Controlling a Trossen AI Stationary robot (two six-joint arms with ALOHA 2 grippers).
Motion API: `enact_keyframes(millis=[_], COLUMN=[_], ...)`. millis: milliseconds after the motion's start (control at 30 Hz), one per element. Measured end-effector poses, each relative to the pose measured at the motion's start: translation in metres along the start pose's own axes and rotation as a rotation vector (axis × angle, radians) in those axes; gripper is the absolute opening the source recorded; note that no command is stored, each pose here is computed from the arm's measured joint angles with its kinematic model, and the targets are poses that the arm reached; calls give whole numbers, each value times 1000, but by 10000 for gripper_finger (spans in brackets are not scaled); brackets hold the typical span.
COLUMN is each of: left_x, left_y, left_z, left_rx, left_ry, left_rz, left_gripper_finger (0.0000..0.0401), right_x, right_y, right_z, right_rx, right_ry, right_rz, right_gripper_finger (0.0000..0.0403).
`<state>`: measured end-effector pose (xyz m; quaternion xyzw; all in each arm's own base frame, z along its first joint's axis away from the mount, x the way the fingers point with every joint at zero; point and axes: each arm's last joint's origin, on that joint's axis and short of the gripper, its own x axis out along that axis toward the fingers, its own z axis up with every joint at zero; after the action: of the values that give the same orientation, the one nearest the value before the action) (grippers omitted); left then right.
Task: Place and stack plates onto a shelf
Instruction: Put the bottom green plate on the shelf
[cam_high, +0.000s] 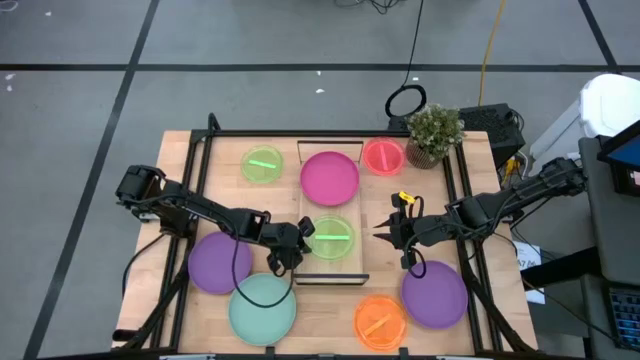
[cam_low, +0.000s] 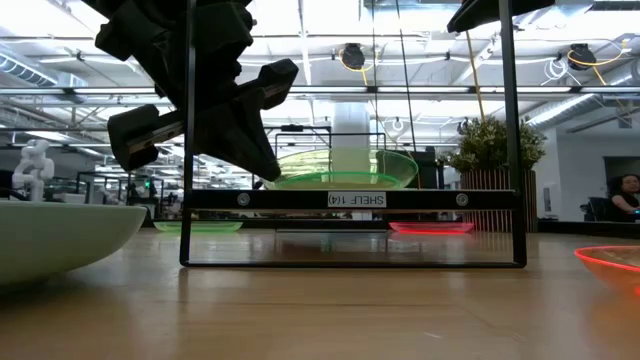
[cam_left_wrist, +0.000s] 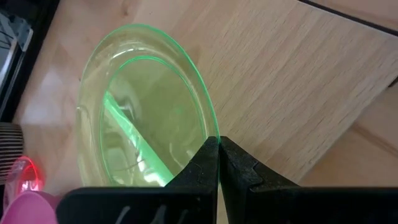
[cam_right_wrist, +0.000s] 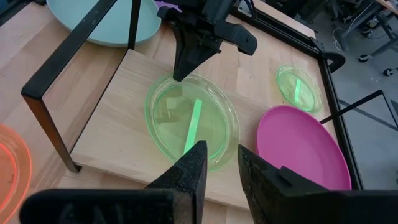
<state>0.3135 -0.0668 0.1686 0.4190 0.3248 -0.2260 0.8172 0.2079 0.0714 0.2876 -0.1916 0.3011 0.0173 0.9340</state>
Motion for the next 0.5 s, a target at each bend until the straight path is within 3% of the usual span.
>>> enact_keyframes(millis=[500], left_x=[0], left_y=[0], left_z=[1], left_rx=[-31], left_ry=[4], left_rz=[10], left_gripper_finger=[60], right_x=[0], right_y=[0], right_z=[0], right_rx=[0], right_ry=[0], right_rz=[0], right_gripper_finger=[73])
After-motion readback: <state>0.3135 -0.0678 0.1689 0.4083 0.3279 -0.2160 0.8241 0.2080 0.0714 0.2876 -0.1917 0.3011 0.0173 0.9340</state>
